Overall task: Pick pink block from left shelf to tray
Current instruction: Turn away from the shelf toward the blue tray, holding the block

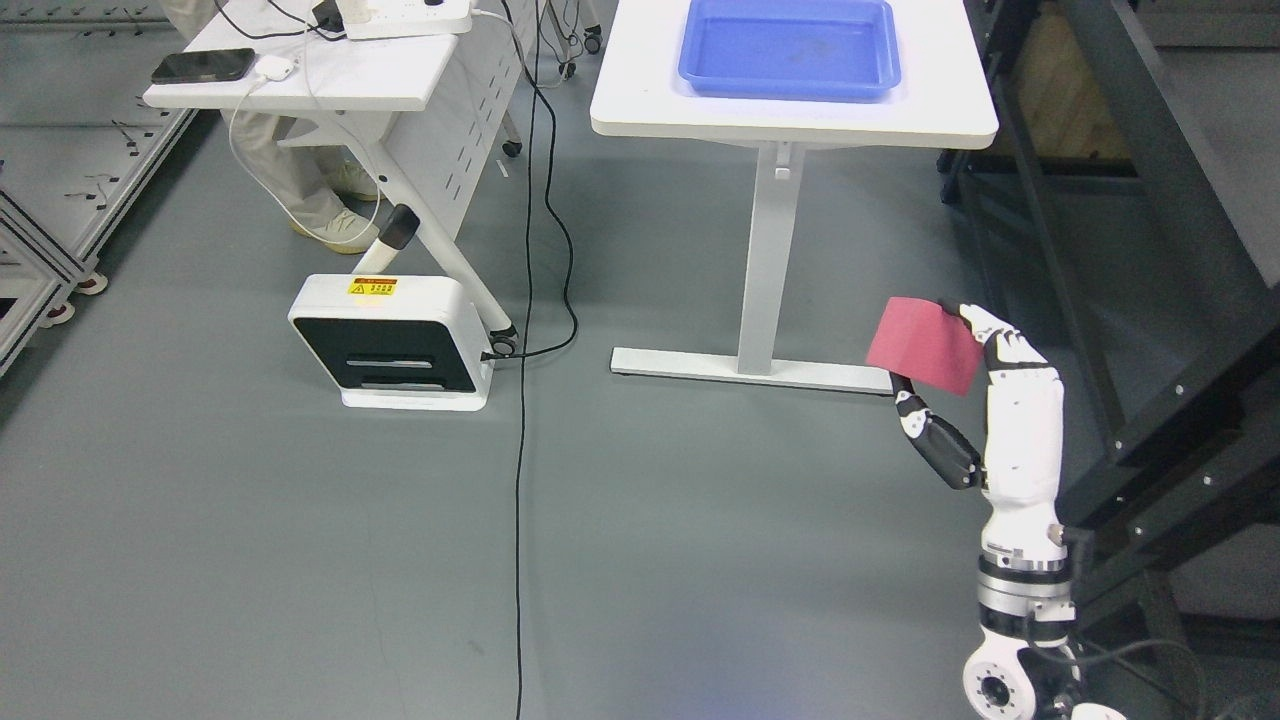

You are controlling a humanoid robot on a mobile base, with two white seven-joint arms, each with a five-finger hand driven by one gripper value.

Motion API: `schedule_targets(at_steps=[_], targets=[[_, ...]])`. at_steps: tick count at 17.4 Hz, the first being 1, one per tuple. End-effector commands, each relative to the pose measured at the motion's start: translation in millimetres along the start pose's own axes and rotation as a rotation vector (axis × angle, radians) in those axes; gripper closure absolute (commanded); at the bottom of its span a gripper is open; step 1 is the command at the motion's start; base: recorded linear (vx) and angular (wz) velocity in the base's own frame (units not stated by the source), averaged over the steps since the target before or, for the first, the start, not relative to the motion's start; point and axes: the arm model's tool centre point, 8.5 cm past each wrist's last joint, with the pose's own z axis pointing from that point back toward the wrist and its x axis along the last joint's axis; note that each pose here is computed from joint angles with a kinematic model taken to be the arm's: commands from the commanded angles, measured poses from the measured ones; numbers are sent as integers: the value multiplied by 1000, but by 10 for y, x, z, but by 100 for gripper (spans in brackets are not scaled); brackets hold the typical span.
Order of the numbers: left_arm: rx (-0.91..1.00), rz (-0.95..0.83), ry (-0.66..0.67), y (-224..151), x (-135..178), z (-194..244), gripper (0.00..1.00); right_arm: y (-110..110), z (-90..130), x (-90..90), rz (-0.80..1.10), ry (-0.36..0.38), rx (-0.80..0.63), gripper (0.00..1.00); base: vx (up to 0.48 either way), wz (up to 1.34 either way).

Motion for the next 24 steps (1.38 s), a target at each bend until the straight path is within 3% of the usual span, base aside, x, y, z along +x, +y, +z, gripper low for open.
schedule_targets(at_steps=[1, 24], targets=[[15, -2, 3, 104, -67, 21, 0, -24, -7, -31, 12, -10, 11, 93, 193, 172], [15, -2, 3, 104, -67, 21, 0, -17, -26, -25, 11, -14, 16, 92, 241, -56]])
